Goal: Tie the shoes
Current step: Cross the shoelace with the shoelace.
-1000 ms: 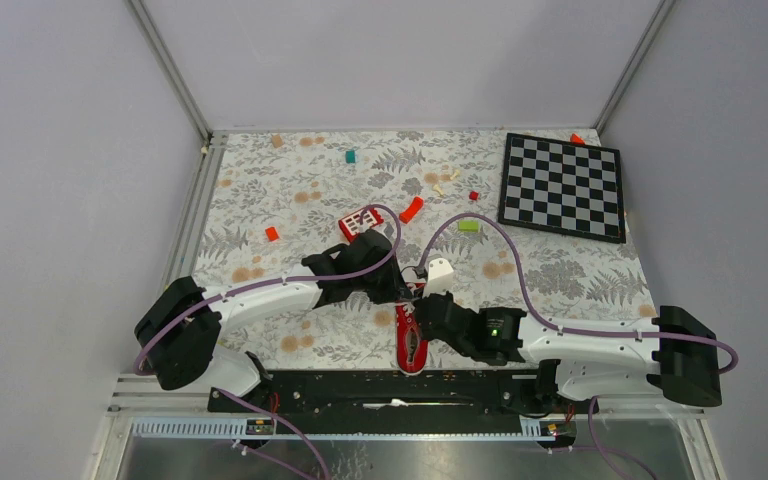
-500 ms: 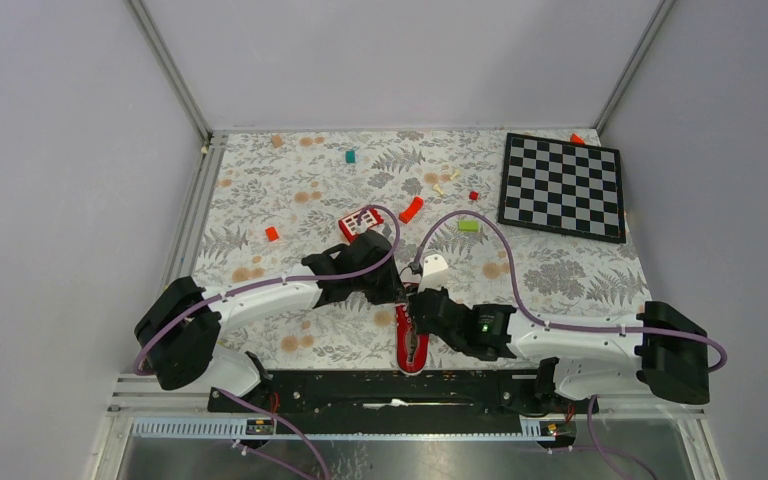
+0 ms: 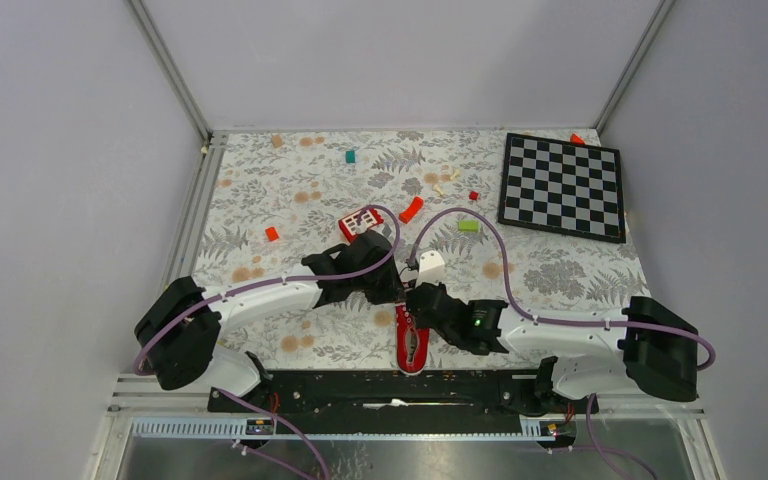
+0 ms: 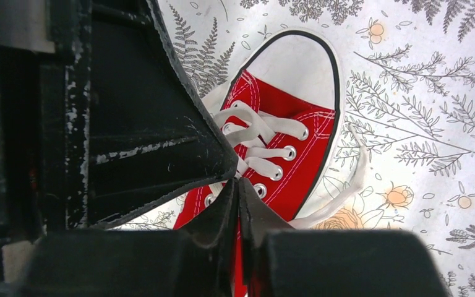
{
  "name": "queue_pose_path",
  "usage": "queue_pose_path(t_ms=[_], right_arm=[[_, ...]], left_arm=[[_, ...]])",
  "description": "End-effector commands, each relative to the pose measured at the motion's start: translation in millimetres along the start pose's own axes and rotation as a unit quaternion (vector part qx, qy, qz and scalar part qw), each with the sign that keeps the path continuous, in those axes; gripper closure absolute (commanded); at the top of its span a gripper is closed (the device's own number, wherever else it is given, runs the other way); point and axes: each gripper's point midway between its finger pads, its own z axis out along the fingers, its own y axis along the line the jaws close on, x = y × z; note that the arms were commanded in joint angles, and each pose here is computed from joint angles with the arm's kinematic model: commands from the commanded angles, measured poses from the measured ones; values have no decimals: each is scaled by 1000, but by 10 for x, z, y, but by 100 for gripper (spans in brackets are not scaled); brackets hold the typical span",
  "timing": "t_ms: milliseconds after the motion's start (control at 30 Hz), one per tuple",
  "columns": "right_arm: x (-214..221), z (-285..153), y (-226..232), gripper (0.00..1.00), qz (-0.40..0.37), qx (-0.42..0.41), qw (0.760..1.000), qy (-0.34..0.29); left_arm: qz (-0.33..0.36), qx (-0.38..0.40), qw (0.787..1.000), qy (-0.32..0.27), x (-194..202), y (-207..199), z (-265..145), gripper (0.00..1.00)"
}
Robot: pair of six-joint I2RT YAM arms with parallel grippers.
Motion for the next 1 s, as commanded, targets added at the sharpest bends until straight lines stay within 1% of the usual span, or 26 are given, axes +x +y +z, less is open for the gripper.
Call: queue_pose_path(t_ms=[0,300,467,500,667,767,867,967], right_arm=[[-225,-36,6,99,15,-4,999,-36],[-196,-93,-14,100,26,-14,999,-37],[-159,-126,-11,100,33,-24,999,-33],[-151,-129,-10,100,35,-25,999,-32],[-96,-135,-20,100,41,-28,998,-26],[-92,-148,-48,100,44,-26,998,-30],[-85,-154,-63,100,45,-25,998,-30],[-82,-153,-59,100,46,-26,998,-30]], left_arm=[[3,27,999,-31,-156,-206,-79,100],[6,30,999,-36,-174,-210,-71,100],[11,44,998,-36,-169,-249,-52,100],[15,50,998,-32,-157,-271,-46,99],[25,66,997,-12,-108,-340,2,81],[24,68,997,-10,-99,-334,22,76],[24,74,997,-11,-105,-345,16,75],[21,76,997,-18,-134,-344,10,81]])
